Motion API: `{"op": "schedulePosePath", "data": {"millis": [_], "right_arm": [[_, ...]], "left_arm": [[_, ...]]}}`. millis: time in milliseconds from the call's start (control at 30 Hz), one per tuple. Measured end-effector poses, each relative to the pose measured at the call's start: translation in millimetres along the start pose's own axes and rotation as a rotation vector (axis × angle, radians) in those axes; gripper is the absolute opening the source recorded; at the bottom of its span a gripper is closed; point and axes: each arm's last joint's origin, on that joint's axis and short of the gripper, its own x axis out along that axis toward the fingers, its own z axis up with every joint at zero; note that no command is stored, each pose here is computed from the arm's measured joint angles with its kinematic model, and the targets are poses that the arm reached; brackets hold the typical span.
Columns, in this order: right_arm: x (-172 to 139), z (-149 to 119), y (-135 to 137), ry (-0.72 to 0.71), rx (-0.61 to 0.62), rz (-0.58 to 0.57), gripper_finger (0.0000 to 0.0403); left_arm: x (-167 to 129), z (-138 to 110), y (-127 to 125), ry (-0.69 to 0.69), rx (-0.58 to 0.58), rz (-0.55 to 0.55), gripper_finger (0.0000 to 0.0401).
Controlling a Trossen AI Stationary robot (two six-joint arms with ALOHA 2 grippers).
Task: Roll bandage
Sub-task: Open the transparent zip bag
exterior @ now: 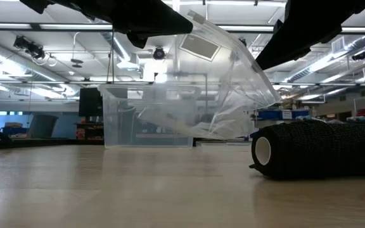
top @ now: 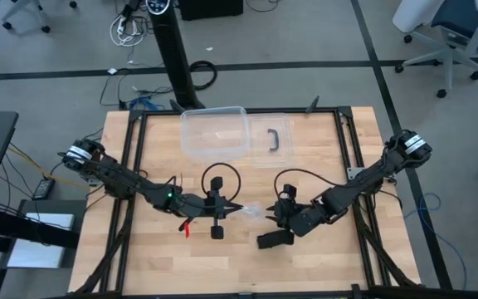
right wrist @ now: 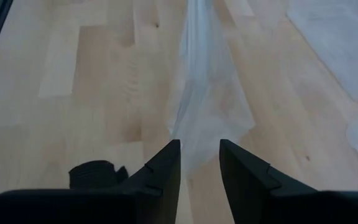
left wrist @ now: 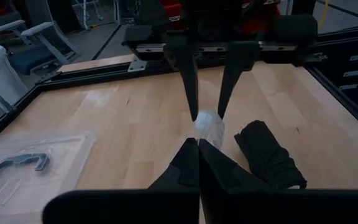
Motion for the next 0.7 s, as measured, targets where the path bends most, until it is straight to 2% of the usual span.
{"op": "schedulePosePath", "data": {"millis": [433,600,700], "right_arm": [[16.3,9.6,-9.9,-0.049,0.01,-0.029,0.0084],[19.0,9.3,-15.9,-0.084,0.025,-0.168,0.0083],[15.3,9.2,-13.6,-0.106,0.001,-0.198,0.0076]], "left_arm": [[0.0,0.7,-0.4,-0.008,-0.014,-0.013,0.0],[-0.8,0.7,-2.7,-0.008,-0.016,-0.031,0.0],[-1.7,0.5,-4.6,-0.006,-0.013,-0.038,0.0]]}}
